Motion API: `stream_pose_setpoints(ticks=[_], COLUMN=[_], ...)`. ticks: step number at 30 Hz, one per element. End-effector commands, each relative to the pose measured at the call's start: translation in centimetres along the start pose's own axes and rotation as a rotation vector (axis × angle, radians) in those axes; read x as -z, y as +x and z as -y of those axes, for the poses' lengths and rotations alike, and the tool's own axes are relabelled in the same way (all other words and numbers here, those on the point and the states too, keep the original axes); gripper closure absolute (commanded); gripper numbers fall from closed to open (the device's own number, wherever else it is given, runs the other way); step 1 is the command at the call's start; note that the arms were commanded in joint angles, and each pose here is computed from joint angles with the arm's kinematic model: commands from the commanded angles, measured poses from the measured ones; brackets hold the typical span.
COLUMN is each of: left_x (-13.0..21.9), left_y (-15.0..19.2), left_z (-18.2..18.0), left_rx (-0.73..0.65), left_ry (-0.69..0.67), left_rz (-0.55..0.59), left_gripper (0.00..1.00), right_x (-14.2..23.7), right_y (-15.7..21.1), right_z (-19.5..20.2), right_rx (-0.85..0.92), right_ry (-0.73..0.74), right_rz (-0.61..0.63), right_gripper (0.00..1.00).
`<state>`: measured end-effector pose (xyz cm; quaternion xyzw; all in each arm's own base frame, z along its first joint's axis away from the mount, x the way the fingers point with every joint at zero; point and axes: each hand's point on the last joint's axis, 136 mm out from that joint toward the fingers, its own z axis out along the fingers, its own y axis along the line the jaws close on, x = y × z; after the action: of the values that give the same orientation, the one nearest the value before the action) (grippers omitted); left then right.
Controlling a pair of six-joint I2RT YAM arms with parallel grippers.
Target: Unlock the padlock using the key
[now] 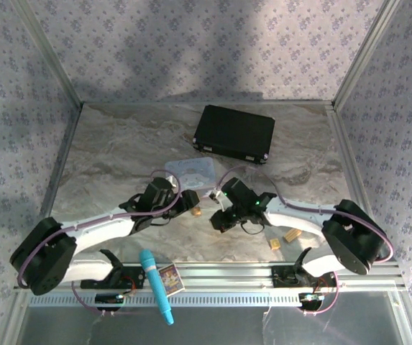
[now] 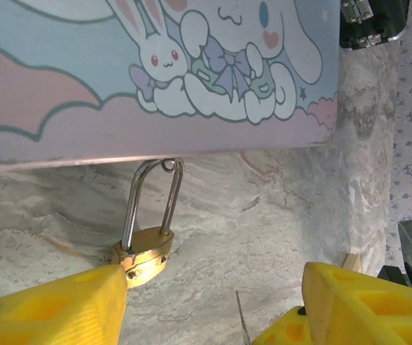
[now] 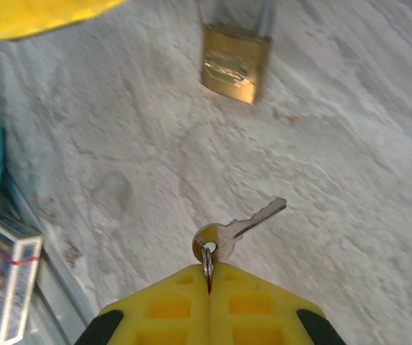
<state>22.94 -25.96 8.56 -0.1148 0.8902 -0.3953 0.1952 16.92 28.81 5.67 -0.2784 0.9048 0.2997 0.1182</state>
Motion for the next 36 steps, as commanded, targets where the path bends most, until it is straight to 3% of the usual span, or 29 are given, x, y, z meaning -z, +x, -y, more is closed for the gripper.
stream_pose_setpoints(ticks=[1, 11, 17, 24, 28, 36], left_x=[-0.1, 0.1, -0.3, -0.5, -0.5, -0.5], left_y=[-0.8, -0.8, -0.8, -0.9, -0.8, -0.6], left_z=[2.1, 1.5, 1.4, 1.4, 1.6, 1.5], left_rx=[-0.004, -0.032, -0.027, -0.037, -0.047, -0.060], left_ry=[0.045, -0.026, -0.034, -0.045, -0.046, -0.062], left_rz=[0.011, 0.001, -0.005, -0.009, -0.015, -0.014], left_gripper=[0.35, 0.35, 0.35, 0.34, 0.34, 0.34], right_x=[0.1, 1.3, 2.9, 2.3, 1.4, 0.9], right_y=[3.4, 6.2, 6.0, 4.4, 3.6, 5.2], right_z=[2.4, 4.9, 5.6, 4.1, 4.1, 5.7], right_rx=[0.013, -0.033, -0.067, -0.102, -0.101, -0.107], right_ry=[0.126, 0.280, 0.346, 0.283, 0.262, 0.343], right_rz=[-0.199, -0.349, -0.332, -0.225, -0.186, -0.239], right_gripper=[1.00, 0.99, 0.75, 0.60, 0.56, 0.58])
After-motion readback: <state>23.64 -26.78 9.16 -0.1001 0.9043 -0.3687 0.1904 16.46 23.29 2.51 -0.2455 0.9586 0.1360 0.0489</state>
